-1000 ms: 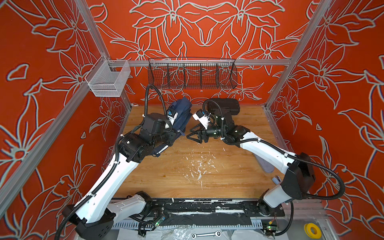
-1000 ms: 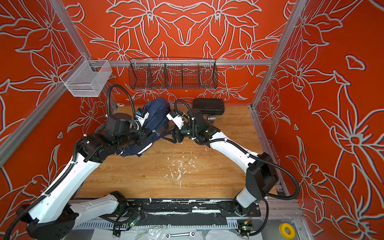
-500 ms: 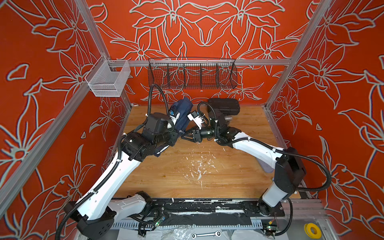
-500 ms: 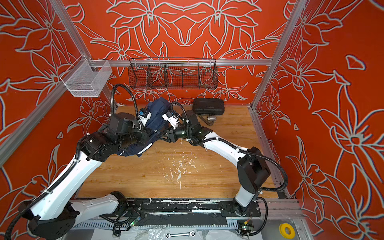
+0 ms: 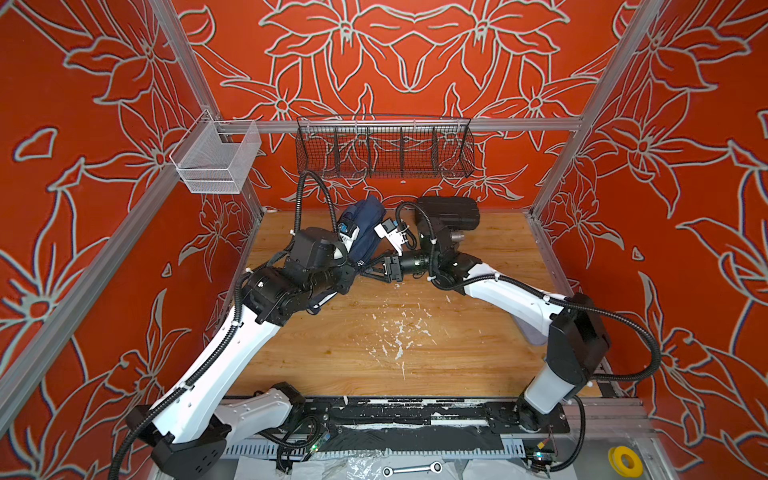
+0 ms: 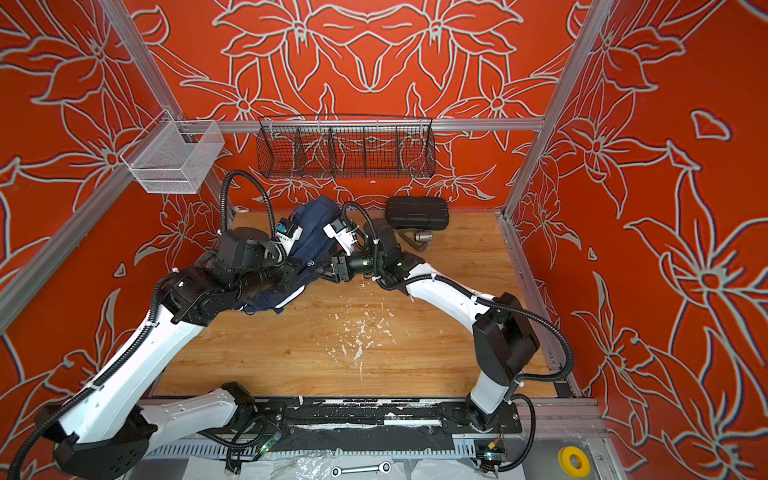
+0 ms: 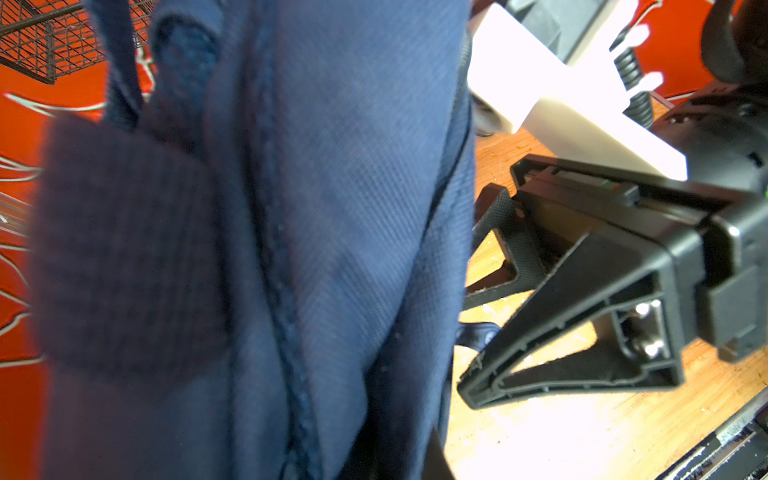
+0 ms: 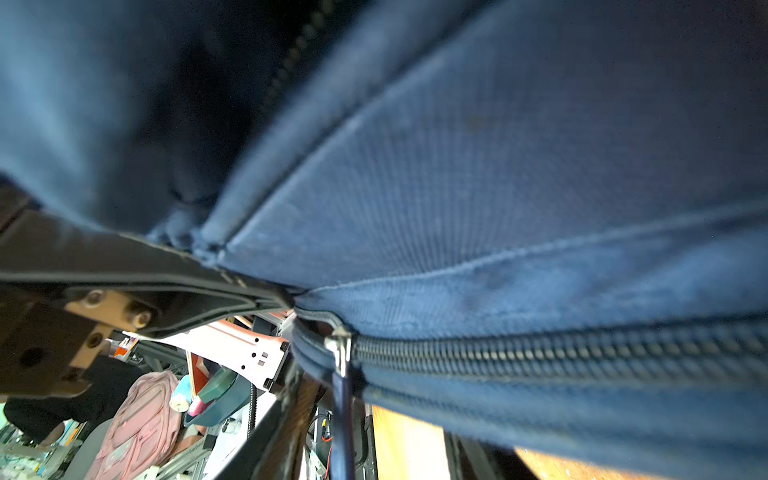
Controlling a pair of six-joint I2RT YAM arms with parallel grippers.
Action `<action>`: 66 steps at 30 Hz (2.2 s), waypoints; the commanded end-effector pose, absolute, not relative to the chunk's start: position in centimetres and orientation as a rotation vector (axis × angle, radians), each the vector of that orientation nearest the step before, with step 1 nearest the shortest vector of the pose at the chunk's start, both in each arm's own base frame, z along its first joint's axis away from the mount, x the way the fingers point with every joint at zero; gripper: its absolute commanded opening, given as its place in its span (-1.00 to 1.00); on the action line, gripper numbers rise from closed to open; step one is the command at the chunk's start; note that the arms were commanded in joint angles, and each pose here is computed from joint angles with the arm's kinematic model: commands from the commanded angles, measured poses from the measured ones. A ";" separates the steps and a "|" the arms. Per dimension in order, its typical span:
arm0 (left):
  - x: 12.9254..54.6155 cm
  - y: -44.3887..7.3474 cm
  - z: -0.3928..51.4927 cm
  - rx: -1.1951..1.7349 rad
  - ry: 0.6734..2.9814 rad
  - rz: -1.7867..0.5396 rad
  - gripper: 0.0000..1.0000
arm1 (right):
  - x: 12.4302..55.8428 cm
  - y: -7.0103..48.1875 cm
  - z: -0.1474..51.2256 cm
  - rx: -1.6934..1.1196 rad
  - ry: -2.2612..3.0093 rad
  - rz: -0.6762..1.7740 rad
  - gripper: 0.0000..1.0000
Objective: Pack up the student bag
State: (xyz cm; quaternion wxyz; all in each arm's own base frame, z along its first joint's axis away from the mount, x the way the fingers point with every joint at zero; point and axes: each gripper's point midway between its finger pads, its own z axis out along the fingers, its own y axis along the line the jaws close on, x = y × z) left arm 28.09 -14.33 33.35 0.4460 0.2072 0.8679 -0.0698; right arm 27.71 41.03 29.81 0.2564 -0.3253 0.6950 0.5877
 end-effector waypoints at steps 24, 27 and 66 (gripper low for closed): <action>24.5 -11.9 31.8 0.674 2.170 -0.064 -1.00 | 30.0 36.4 35.2 -0.761 1.878 1.561 -1.00; 24.2 -12.0 31.5 0.699 2.176 -0.063 -1.00 | 30.7 35.0 34.6 -0.753 1.932 1.464 -1.00; 29.0 -19.5 35.8 0.363 2.027 -0.607 -1.00 | 39.0 21.7 24.6 -0.400 2.346 0.726 0.28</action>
